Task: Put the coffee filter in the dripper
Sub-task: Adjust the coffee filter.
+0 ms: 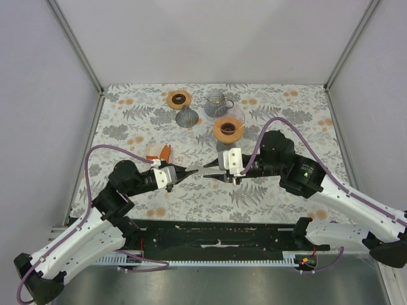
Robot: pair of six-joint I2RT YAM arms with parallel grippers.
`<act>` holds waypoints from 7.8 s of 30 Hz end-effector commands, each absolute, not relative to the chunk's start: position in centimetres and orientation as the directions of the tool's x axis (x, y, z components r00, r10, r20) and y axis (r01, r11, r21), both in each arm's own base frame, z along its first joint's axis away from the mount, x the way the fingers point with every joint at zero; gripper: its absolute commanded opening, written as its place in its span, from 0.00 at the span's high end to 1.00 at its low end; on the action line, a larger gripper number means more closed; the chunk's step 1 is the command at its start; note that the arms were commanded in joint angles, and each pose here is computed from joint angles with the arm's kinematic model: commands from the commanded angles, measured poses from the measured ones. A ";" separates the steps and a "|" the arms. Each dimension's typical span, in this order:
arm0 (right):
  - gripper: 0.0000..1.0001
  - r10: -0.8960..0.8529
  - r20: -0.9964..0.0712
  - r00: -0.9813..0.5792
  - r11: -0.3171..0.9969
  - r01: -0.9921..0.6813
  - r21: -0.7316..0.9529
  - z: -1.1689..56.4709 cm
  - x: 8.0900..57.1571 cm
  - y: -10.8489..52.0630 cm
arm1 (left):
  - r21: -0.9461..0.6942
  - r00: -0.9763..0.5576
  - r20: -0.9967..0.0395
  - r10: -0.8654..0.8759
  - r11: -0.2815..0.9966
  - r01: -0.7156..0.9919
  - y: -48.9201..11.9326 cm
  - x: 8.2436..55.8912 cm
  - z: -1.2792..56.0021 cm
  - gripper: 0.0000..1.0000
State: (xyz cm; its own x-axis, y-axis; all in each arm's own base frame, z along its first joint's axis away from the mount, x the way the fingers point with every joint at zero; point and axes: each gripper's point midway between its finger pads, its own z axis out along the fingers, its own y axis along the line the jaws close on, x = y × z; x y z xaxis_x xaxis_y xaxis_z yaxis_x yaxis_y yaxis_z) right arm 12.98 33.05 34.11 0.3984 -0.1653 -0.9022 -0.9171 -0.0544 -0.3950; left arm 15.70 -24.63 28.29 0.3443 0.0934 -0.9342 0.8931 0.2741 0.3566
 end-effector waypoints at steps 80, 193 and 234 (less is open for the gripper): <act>0.65 -0.160 -0.839 0.519 -0.083 -0.855 -0.513 34.8 12.9 32.4 | 0.453 0.432 -0.892 0.136 0.283 0.846 -25.2 17.1 28.6 0.98; 0.65 -0.252 -0.811 0.527 -0.039 -0.843 -0.536 33.8 15.6 33.4 | 0.485 0.458 -0.874 0.160 0.273 0.831 -25.2 17.3 28.3 0.98; 0.65 -0.228 -0.799 0.556 -0.125 -0.831 -0.543 32.6 13.6 32.5 | 0.497 0.467 -0.868 0.171 0.277 0.822 -25.1 17.4 28.3 0.98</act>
State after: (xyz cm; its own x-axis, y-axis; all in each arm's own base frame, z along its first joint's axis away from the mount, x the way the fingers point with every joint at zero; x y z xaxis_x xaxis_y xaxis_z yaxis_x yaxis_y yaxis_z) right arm 14.02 32.19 32.64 0.5475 -0.2433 -0.8006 -0.8355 -0.1059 -0.5392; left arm 17.24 -25.08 26.72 0.4179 0.1827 -0.8899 0.8510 0.2642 0.4539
